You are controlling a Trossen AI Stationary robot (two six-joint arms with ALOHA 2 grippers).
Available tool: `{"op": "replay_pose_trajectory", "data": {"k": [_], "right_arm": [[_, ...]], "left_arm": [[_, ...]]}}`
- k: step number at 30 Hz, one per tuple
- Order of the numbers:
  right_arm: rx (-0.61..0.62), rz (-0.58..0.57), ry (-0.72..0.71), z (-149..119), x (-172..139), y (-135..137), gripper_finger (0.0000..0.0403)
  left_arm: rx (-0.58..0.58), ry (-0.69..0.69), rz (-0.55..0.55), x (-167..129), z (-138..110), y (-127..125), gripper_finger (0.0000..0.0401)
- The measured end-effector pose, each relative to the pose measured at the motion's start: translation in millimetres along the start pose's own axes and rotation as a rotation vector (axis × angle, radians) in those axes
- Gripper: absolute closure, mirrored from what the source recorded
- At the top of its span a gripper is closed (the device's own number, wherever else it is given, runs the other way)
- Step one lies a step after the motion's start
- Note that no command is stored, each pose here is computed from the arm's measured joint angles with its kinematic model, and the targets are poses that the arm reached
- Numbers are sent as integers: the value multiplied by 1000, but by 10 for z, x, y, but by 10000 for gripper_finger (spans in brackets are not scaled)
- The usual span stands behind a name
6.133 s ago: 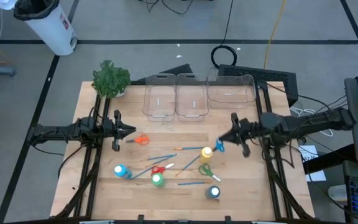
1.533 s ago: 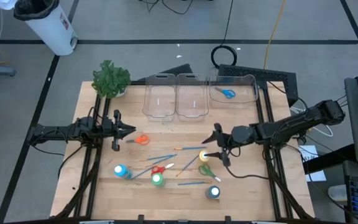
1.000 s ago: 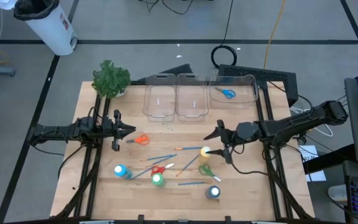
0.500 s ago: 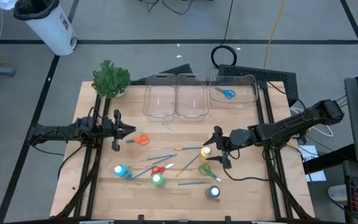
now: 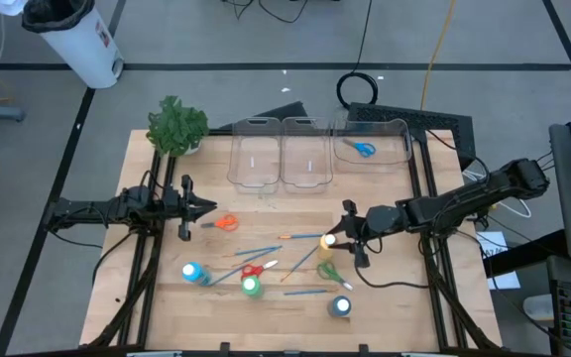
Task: Pick & Place Paint Supplies
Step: Put the yellow paint bottle into the middle transparent bin
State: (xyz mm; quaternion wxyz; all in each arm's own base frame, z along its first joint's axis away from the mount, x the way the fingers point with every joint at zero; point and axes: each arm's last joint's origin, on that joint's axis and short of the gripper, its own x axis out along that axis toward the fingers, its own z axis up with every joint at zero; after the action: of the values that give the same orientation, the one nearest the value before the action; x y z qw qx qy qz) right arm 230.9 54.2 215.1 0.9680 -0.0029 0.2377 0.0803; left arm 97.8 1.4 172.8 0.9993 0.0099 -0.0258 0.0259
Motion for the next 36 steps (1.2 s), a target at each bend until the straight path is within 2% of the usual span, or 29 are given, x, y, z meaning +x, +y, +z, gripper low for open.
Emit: {"op": "replay_pose_trajectory", "data": {"k": [4,7,13,18,24,29,36], "right_arm": [[2,1,-15,19,-20,0,293],[5,2,-72,95,-78,-2,299],[16,-74,-214,461,-230,-79,293],[-5,-143,-326,851,-360,-255,298],[25,-313,-403,1144,-532,-750,299],[52,-359,-408,1255,-604,-1296,299],[102,-403,-343,1268,-437,-2100,299]], "left_arm": [[0,0,0,0,0,0,354],[0,0,0,0,0,0,354],[0,0,0,0,0,0,354],[0,0,0,0,0,0,354],[0,0,0,0,0,0,354],[0,0,0,0,0,0,354],[0,1,0,0,-1,0,354]]}}
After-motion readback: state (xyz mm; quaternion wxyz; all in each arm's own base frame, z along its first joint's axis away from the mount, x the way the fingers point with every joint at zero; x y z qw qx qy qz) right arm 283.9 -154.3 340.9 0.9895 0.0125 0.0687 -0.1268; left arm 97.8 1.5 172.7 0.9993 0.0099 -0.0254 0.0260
